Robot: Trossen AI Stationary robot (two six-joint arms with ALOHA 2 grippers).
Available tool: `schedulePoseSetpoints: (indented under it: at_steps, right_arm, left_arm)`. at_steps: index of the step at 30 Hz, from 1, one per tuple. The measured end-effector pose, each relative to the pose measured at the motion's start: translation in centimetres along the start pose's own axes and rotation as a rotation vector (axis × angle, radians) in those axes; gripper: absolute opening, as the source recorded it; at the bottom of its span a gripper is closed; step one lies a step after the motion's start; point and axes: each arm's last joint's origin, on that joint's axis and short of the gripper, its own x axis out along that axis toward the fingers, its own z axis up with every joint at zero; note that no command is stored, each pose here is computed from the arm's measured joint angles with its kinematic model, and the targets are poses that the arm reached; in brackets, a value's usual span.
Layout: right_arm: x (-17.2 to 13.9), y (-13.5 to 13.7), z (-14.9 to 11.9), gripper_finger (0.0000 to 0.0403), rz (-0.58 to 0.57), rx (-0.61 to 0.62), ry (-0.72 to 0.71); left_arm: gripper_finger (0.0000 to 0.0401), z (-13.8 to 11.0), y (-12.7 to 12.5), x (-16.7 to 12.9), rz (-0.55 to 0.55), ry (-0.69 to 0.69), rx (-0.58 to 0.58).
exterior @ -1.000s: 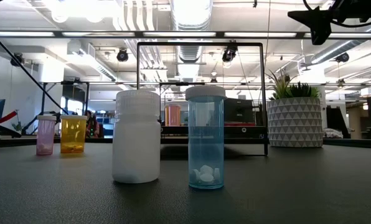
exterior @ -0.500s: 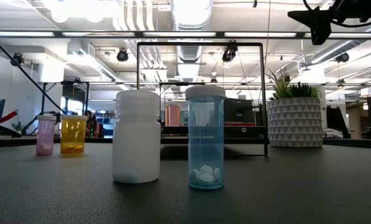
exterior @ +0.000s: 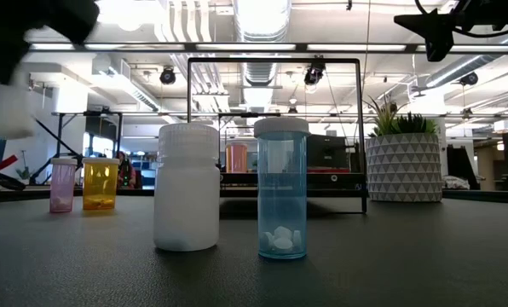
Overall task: Pick and place medicine bottles onto shelf by color
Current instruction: Put the left white pill bottle on the shelf aligned with the white pill bottle
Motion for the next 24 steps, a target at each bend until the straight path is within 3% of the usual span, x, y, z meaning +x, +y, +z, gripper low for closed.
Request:
schedulePoseSetpoints:
  at_steps: [15, 24]
  right_arm:
    - [0.0, 0.0, 0.0, 0.0226, 0.0, 0.0, 0.0]
    - [0.0, 0.0, 0.0, 0.0226, 0.0, 0.0, 0.0]
  left_arm:
    - [0.0141, 12.1, 0.6, -0.5, 0.034, -0.102, -0.058]
    - [0.0141, 18.5, -1.1, 0.1, 0.065, -0.094, -0.072]
